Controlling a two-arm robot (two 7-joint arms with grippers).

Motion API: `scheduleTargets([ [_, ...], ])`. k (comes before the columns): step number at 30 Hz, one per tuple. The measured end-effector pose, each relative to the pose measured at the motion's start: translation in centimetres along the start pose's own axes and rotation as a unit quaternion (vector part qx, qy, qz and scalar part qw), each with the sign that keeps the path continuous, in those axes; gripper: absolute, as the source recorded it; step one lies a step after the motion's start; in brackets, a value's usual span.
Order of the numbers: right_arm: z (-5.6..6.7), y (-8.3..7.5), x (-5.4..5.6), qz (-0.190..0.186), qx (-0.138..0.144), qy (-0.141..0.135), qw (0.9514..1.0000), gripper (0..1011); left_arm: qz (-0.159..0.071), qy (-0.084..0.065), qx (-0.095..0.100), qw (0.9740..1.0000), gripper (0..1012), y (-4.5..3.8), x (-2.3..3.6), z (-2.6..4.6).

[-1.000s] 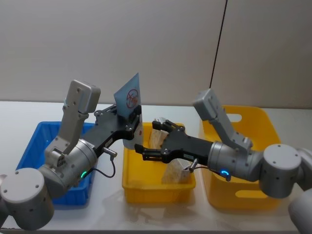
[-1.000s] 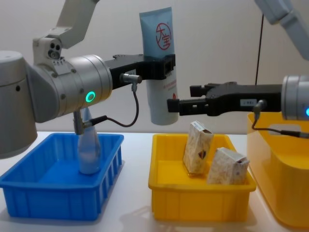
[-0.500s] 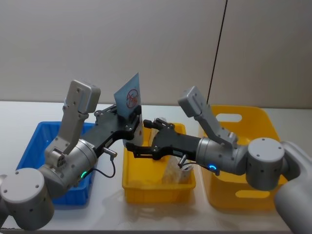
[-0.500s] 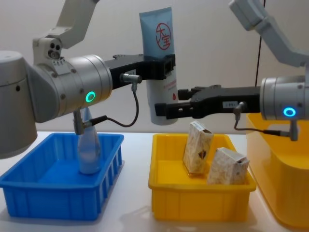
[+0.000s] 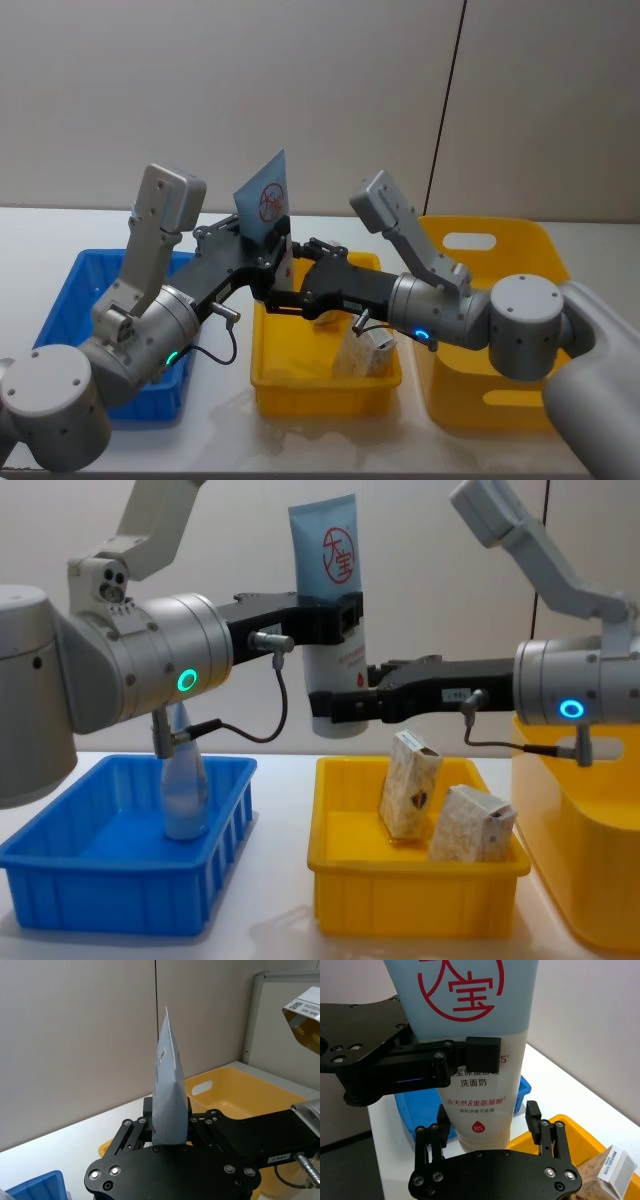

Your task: Bimanual collaborative sorting of washing and personal care products

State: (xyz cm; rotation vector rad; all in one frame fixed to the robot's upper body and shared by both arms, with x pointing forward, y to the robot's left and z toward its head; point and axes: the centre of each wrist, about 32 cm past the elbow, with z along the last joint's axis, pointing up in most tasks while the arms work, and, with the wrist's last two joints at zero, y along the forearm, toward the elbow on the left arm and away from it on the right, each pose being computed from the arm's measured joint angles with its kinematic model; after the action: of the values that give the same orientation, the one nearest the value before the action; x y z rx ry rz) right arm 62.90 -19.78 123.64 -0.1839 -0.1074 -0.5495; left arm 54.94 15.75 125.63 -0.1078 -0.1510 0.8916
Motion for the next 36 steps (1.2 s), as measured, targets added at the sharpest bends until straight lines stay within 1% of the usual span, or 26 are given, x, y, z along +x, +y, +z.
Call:
scheduleTargets([
  [5, -0.02, 0.28, 0.09, 0.004, 0.000, -0.002, 1.0000, 815, 0.000, 0.000, 0.000, 1.0000, 269, 0.00, 0.00, 0.00],
  [6, 0.01, 0.36, 0.11, 0.006, 0.001, -0.003, 1.0000, 759, 0.000, 0.000, 0.000, 1.0000, 269, 0.00, 0.00, 0.00],
  [7, 0.02, 0.40, 0.12, 0.007, 0.001, -0.003, 1.0000, 739, 0.000, 0.000, 0.000, 1.0000, 269, 0.00, 0.00, 0.00],
  [8, 0.03, 0.46, 0.14, 0.008, 0.002, -0.004, 1.0000, 686, 0.000, 0.000, 0.000, 1.0000, 269, 0.00, 0.00, 0.00],
  [10, 0.06, 0.51, 0.17, 0.009, 0.002, -0.005, 0.9999, 658, 0.000, 0.000, 0.000, 1.0000, 269, 0.00, 0.00, 0.00],
  [14, 0.07, 0.61, 0.19, 0.012, 0.003, -0.005, 0.9999, 635, 0.000, 0.000, 0.000, 1.0000, 269, 0.00, 0.01, 0.00],
  [21, 0.08, 0.78, 0.11, 0.017, 0.005, -0.007, 0.9998, 634, 0.000, 0.000, 0.000, 1.0000, 269, 0.00, 0.00, 0.00],
  [23, 0.09, 0.83, 0.07, 0.018, 0.007, -0.007, 0.9998, 632, -0.001, 0.000, 0.000, 1.0000, 312, -0.01, -0.03, -0.01],
  [24, 0.09, 0.86, 0.05, 0.019, 0.008, -0.007, 0.9998, 632, -0.001, 0.000, 0.000, 1.0000, 352, -0.01, -0.04, -0.01],
  [25, 0.10, 0.87, 0.03, 0.020, 0.008, -0.007, 0.9997, 632, -0.001, 0.000, 0.000, 1.0000, 352, -0.01, -0.04, -0.01],
  [26, 0.12, 0.88, 0.02, 0.020, 0.009, -0.007, 0.9997, 632, -0.001, 0.000, 0.000, 1.0000, 411, -0.01, -0.04, -0.01],
  [27, 0.13, 0.89, 0.01, 0.020, 0.010, -0.008, 0.9997, 632, -0.001, 0.000, 0.000, 1.0000, 411, -0.01, -0.04, -0.01],
  [30, 0.18, 0.89, -0.06, 0.021, 0.012, -0.008, 0.9997, 632, -0.001, 0.000, 0.000, 1.0000, 525, -0.01, -0.04, -0.01],
  [32, 0.20, 0.88, -0.12, 0.020, 0.014, -0.009, 0.9997, 632, -0.001, 0.000, 0.000, 1.0000, 566, -0.01, -0.04, -0.01],
  [34, 0.15, 0.85, -0.21, 0.019, 0.015, -0.010, 0.9996, 632, -0.001, 0.000, 0.000, 1.0000, 665, -0.01, -0.03, -0.01],
  [36, 0.14, 0.83, -0.29, 0.018, 0.017, -0.011, 0.9996, 629, -0.001, 0.000, 0.000, 1.0000, 695, -0.01, -0.03, -0.01],
])
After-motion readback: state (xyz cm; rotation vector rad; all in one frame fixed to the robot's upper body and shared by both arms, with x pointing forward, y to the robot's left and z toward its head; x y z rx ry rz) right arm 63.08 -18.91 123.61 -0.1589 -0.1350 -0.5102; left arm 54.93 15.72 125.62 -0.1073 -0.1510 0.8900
